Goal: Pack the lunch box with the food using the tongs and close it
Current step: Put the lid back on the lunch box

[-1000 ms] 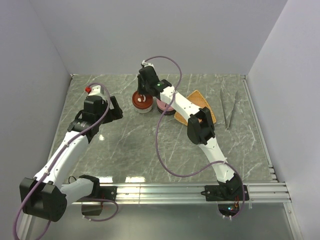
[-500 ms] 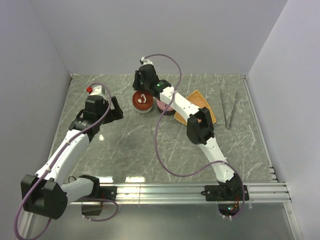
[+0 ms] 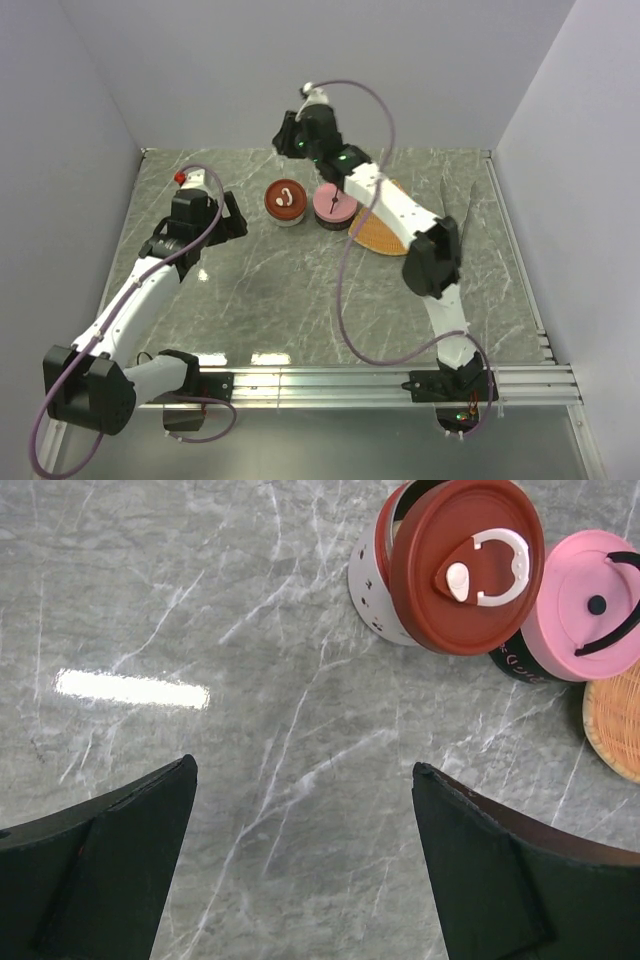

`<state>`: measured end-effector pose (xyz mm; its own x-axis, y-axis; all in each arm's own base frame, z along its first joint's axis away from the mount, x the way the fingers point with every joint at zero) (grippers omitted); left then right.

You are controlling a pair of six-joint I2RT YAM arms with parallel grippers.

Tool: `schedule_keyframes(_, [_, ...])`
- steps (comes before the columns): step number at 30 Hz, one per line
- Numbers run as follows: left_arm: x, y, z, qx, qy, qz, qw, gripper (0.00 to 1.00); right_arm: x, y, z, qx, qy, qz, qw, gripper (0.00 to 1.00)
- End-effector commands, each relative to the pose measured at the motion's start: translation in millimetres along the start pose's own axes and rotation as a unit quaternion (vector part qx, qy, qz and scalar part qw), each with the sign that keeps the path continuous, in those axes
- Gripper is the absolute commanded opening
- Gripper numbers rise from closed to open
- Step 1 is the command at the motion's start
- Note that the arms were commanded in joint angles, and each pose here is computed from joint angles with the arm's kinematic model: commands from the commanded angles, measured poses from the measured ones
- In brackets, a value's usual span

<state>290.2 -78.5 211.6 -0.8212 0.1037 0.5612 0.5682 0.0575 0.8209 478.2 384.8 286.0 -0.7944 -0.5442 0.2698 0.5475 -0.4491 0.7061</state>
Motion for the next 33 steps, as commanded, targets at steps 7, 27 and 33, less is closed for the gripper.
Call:
schedule_keyframes(7, [-30.2,85.2,-18.4,-0.023,-0.03,-0.06,0.997,0.95,105.0,39.0,-25.4,0.072,-0.054,0.005,0.996,0.36])
schedule_keyframes(27, [-68.8,82.5,-111.3,-0.071,-0.066,0.007,0.995,0.65,192.1,18.2,-84.9,0.031,-0.175,-0.002,0.984,0.32])
schedule_keyframes(33, [-89.1,75.8,-133.1,-0.068,-0.017,0.046,0.996,0.59,221.1,36.0,-108.8,-0.005,-0.167,-0.024,0.986,0.33])
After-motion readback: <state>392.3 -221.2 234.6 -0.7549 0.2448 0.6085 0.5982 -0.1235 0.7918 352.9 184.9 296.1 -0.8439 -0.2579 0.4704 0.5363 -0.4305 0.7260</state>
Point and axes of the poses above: each gripper's point midway between its finger pads, its own x axis back along the fingers, its own z axis along the line the jaws close on, y = z × x, the point moved 5 cm from there along x, back along the fingers, and after that the axes turned 15 degrees about -x, right-handed, at the moved point
